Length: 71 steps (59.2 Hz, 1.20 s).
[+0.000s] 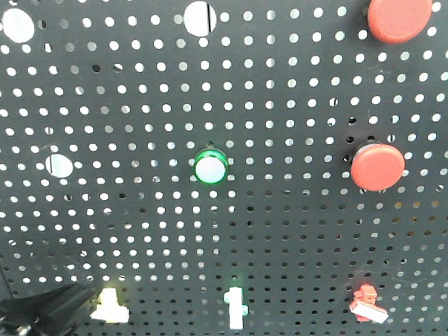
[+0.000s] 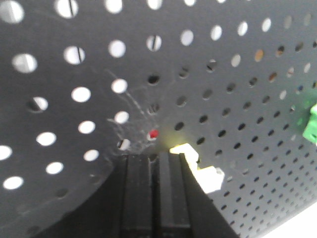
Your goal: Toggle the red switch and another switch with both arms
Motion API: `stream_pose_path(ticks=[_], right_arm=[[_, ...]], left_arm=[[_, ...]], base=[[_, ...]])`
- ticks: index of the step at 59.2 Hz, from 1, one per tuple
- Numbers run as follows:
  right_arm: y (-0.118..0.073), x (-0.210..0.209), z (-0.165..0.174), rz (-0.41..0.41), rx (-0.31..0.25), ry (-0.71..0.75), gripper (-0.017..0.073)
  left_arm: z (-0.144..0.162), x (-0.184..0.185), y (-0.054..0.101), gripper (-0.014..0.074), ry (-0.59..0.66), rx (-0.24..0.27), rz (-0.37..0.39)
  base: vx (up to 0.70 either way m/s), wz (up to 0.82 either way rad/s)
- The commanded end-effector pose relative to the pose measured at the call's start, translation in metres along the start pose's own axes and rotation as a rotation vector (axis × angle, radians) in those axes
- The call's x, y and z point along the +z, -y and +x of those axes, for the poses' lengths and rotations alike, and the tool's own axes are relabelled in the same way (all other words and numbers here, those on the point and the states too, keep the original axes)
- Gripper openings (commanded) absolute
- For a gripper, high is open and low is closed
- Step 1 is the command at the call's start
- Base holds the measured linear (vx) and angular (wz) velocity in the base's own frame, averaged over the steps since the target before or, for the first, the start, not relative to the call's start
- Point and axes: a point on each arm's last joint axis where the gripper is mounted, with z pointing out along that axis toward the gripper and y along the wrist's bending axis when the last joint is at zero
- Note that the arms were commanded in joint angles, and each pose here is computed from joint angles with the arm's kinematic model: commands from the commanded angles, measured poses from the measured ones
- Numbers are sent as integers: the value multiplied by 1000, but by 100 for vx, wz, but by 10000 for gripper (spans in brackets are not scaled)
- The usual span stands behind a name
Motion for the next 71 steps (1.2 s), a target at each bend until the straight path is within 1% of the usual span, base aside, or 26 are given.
stream_pose_path(ticks=[1, 8, 14, 17, 27, 32, 37, 41, 42, 49, 55, 58, 59, 60, 61, 64, 68, 71], right_arm=[[-1, -1, -17, -6, -14, 97, -6], [-1, -1, -17, -6, -14, 98, -6], [-1, -1, -17, -6, -14, 98, -6], [-1, -1, -17, -6, -14, 99, -6], [-1, 0, -16, -7, -11, 94, -6], [-1, 1, -16, -11, -7, 85, -6], [-4, 6, -14, -44, -18, 65, -6], [-9, 11, -12, -87, -66, 40, -6], [-11, 13, -11, -108, -88, 33, -6], [-27, 22, -7, -242, -171, 1, -6], [-48, 33, -2, -393, -201, -24, -6], [-60, 38, 1, -470, -236, -35, -6], [-62, 38, 2, -481, -235, -36, -6], [-67, 40, 3, -511, -247, -37, -6], [-72, 40, 4, -539, -245, -37, -6], [-81, 43, 4, -580, -235, -27, -6], [-90, 44, 4, -621, -217, -9, -6], [-94, 46, 4, -632, -205, 9, -6]], left_arm=[[-7, 5, 0, 3, -10, -18, -1], [10, 4, -1, 3, -156, -16, -11], [19, 1, -1, 3, -202, -22, -15], [25, 0, -1, 3, -225, -34, -16], [33, -7, -1, 3, -237, -112, -21], [36, -15, 0, 3, -227, -123, -20], [39, -23, 0, 3, -219, -122, -19], [41, -31, 0, 3, -210, -113, -17], [41, -33, 0, 3, -209, -112, -16], [45, -47, 0, 3, -191, -105, -14], [50, -57, 0, 3, -169, -103, -13], [52, -61, 0, 3, -156, -95, -12], [53, -62, 0, 3, -154, -89, -12], [53, -63, 0, 3, -152, -83, -13], [54, -64, 0, 3, -154, -74, -13], [57, -67, -1, 3, -153, -55, -15], [59, -69, -1, 3, -157, -29, -17], [59, -69, -1, 3, -159, -24, -18]], base=[[0, 1], [0, 1], [0, 0], [0, 0], [0, 0], [0, 0], [0, 0], [0, 0], [0, 0], [0, 0], [0, 0], [0, 0], [0, 0], [0, 0], [0, 0], [0, 0], [0, 0], [0, 0]])
